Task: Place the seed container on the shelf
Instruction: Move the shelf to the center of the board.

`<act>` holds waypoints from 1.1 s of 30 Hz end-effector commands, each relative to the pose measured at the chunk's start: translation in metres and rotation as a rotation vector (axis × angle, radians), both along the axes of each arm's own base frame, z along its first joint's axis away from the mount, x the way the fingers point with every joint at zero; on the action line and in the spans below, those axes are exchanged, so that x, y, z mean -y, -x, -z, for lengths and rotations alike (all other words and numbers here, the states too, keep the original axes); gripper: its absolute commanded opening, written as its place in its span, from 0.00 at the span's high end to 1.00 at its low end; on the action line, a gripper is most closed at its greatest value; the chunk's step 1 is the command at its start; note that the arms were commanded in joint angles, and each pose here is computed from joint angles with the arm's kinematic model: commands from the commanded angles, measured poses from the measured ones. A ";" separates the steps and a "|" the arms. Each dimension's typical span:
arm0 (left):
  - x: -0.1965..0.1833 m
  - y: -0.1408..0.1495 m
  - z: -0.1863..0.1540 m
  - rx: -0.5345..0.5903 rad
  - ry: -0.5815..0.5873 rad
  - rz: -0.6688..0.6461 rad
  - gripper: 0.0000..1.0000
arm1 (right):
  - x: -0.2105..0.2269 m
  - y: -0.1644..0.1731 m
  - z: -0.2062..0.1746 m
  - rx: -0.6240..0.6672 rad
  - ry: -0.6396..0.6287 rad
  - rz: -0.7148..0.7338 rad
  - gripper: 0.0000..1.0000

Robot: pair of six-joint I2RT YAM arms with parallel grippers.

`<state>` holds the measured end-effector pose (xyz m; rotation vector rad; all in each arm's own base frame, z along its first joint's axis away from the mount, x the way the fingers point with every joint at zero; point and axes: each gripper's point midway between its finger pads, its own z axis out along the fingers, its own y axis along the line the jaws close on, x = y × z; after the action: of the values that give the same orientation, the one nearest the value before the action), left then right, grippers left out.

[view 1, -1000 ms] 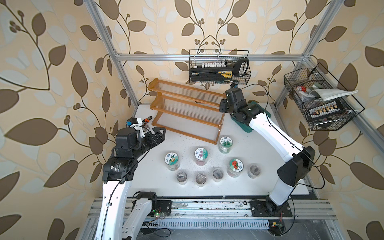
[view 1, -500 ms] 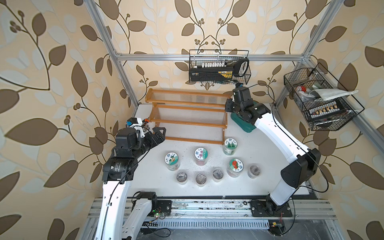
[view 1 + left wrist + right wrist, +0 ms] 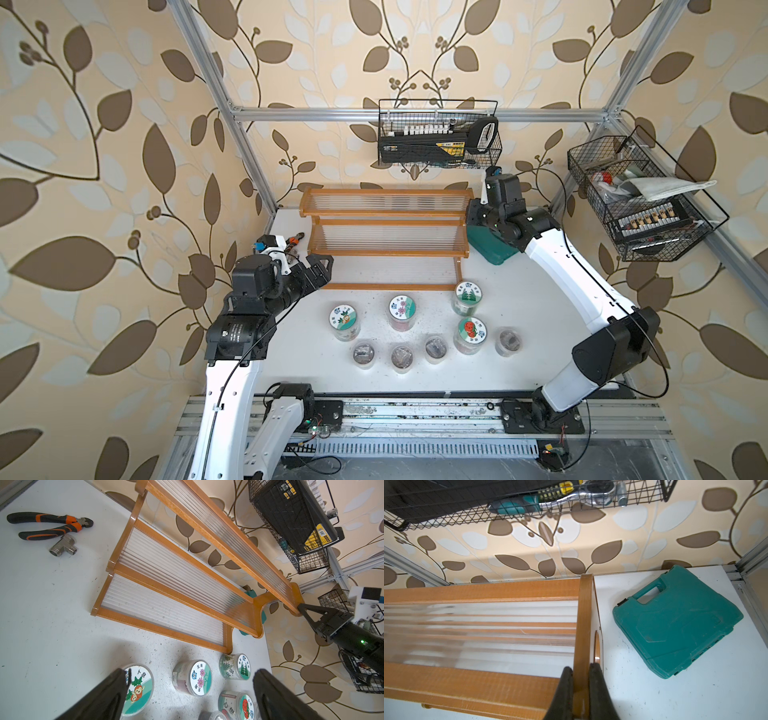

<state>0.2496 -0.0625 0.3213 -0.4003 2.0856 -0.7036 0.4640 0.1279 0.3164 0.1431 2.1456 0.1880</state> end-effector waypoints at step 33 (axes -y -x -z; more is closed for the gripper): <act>0.012 -0.004 0.004 -0.012 0.018 0.068 0.02 | 0.066 0.013 -0.019 0.033 -0.019 0.015 0.54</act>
<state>0.2538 -0.0680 0.3121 -0.3957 2.1260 -0.7328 0.4577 0.0647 0.3170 0.1717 2.1493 0.1782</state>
